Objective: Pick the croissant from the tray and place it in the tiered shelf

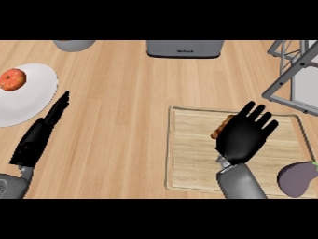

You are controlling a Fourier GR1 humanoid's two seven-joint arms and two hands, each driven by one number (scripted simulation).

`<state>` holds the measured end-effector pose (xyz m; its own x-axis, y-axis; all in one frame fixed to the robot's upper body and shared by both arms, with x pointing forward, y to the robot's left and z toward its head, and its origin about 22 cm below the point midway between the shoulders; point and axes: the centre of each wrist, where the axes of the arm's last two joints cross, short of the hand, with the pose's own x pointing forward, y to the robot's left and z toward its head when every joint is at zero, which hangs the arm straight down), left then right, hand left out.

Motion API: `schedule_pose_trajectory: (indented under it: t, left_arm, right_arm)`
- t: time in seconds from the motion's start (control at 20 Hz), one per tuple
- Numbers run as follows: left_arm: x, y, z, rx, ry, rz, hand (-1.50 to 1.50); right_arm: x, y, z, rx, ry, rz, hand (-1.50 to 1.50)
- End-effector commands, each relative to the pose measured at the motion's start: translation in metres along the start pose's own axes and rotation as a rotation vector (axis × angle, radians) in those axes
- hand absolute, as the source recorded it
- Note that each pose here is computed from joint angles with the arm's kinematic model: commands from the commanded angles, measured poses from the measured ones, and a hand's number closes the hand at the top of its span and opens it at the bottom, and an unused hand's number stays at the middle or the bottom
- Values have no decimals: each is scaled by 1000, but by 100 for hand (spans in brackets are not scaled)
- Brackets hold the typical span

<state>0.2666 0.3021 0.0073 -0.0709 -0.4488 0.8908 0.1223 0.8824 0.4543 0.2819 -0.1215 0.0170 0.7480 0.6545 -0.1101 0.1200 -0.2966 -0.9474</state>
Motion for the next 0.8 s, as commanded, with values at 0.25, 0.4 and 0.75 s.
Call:
schedule_pose_trajectory:
  t: [0.25, 0.4, 0.75]
  left_arm:
    - [-1, 6, 5, 5, 4, 6, 0]
    - [1, -1, -15, 12, -12, -13, 0]
    - [9, -5, -14, -39, -48, 5, 0]
  right_arm:
    - [11, 23, -6, 69, 183, -3, 150]
    - [7, 32, 2, 53, 141, 15, 150]
    - [27, -28, -83, 603, -254, -353, 150]
